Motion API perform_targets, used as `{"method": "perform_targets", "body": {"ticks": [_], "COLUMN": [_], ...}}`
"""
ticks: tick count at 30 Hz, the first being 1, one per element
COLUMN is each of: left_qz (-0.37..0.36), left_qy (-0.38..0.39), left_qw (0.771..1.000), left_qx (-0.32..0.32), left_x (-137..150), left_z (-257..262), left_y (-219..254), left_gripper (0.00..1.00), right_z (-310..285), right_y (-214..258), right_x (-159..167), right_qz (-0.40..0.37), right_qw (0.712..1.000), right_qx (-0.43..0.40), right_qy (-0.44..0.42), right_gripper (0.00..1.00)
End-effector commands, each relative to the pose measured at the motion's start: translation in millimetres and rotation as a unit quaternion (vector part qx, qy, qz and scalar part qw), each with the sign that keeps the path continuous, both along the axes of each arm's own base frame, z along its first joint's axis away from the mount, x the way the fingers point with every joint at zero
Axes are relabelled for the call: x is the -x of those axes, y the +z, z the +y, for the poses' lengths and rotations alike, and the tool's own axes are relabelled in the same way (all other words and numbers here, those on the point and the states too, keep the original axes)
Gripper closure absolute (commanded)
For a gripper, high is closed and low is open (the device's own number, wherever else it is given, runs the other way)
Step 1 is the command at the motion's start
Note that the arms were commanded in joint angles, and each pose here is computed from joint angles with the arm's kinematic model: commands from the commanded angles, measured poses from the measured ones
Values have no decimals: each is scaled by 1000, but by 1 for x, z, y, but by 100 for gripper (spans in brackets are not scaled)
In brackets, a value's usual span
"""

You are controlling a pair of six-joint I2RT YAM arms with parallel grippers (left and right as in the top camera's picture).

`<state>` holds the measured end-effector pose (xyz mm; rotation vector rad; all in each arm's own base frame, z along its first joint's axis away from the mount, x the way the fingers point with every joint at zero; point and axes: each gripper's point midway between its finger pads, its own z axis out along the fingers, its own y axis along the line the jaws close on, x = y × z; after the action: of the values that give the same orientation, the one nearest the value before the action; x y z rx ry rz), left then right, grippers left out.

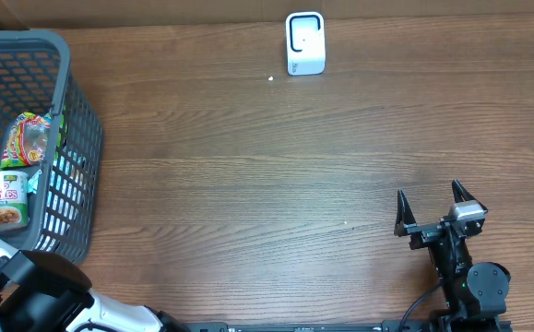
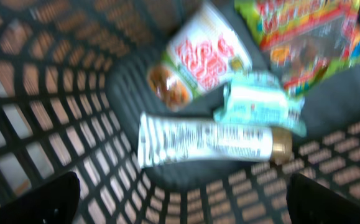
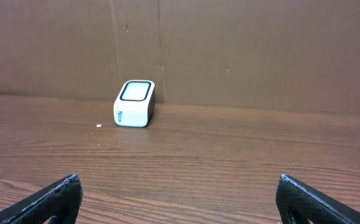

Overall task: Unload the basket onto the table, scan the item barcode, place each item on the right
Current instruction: 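Move the left gripper over the basket toward the Nissin cup noodle, then grasp the Nissin cup noodle rim with the left gripper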

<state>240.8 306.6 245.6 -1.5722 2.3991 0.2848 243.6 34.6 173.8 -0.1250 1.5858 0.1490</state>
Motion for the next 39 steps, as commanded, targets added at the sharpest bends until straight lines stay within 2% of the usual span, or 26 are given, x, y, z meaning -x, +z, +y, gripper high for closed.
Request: {"method": "perform_targets", "body": {"ticks": [1, 6, 13, 21, 25, 30, 35, 39], "left_qz": [3, 4, 63, 101, 88, 64, 39, 38], "left_qy": [-11, -57, -150, -238, -246, -258, -310, -316], "left_qw": [999, 996, 986, 966, 964, 960, 945, 942], "left_qx": [-43, -67, -40, -31, -51, -92, -99, -110], "left_x": [-6, -20, -13, -8, -17, -34, -49, -50], "left_z": [23, 38, 29, 24, 31, 46, 42, 44], "left_y": [-4, -24, -74, -98, -102, -105, -122, -137], "left_gripper": [5, 4, 5, 3, 1, 8, 8, 8], "right_z": [-3, -3, -3, -3, -3, -3, -3, -3], "right_y": [-2, -2, -2, -2, -2, -2, -2, -2], "right_x": [-1, -1, -1, -1, -1, -1, -1, -1], "right_qz": [-1, -1, -1, -1, -1, -1, -1, -1], "right_qw": [1000, 1000, 1000, 1000, 1000, 1000, 1000, 1000], "right_qx": [-1, -1, -1, -1, -1, -1, -1, -1], "right_qy": [-6, -6, -6, -7, -6, -6, -6, -6], "right_gripper": [0, 0, 0, 0, 0, 0, 0, 0]}}
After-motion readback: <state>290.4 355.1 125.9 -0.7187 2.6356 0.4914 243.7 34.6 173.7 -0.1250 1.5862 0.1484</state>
